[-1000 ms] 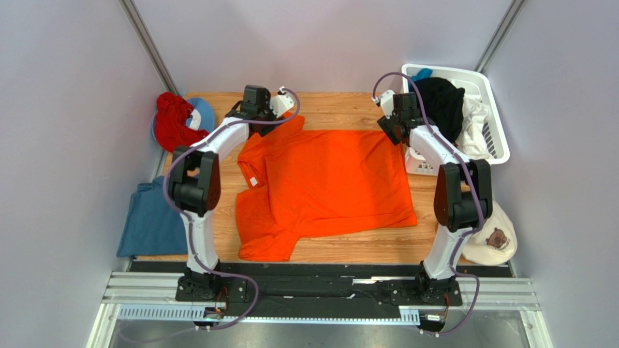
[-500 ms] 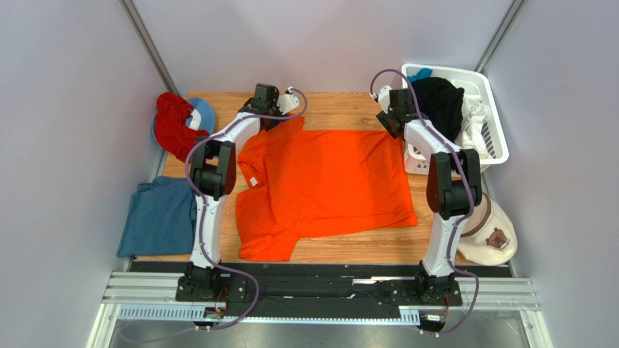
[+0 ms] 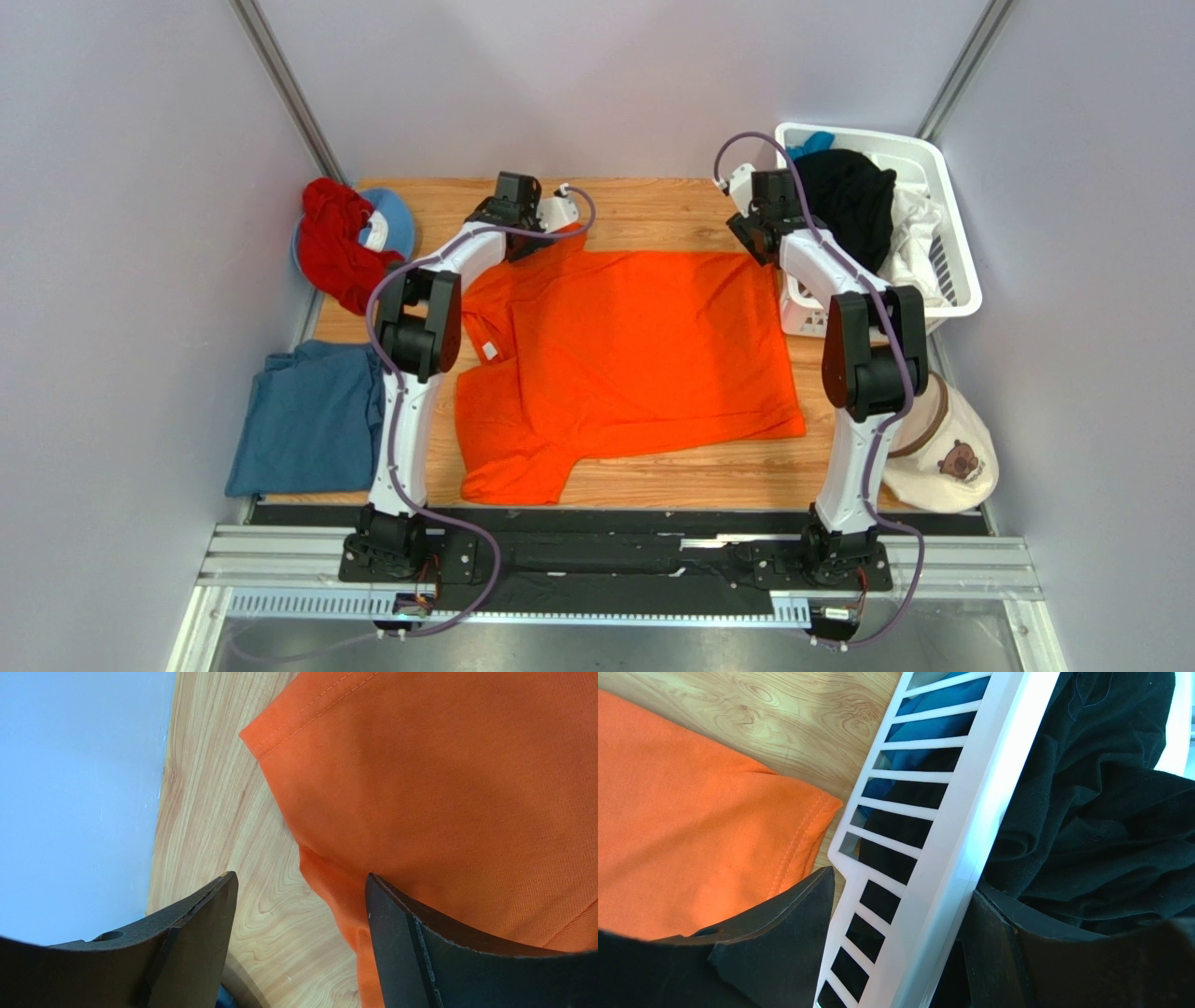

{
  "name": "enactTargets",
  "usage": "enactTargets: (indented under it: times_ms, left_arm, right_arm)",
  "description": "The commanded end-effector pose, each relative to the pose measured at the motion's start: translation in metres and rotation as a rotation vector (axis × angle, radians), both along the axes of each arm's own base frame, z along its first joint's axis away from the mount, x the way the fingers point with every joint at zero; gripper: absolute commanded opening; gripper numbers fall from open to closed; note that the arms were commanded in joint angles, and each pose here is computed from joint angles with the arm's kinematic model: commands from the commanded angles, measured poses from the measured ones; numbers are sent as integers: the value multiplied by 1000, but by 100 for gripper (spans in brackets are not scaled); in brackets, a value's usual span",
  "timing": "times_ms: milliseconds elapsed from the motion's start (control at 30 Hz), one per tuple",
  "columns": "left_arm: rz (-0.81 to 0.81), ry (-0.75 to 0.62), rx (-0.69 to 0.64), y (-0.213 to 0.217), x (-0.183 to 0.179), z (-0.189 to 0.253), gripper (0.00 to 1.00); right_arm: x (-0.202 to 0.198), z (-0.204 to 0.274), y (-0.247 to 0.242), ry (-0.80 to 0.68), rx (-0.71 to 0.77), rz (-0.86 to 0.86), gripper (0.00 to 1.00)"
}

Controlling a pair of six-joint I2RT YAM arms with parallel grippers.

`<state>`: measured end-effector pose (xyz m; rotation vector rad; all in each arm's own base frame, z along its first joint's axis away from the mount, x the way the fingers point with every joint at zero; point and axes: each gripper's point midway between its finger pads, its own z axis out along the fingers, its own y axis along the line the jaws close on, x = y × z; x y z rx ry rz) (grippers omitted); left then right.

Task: Fold and stack the t-shirts
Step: Flatten the tshirt out

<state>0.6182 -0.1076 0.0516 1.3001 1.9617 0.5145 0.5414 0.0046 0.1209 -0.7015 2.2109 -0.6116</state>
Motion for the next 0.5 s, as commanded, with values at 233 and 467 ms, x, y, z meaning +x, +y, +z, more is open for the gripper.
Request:
enactTargets:
  times_ms: [233,467]
  left_arm:
    - [-30,-20,94,10,27,-3,79]
    - [-26,-34,137,22,44,-8,79]
  right_arm:
    - [-7,10,38,-6,52,121,65]
    - [-11,23,40,-28,42,134,65]
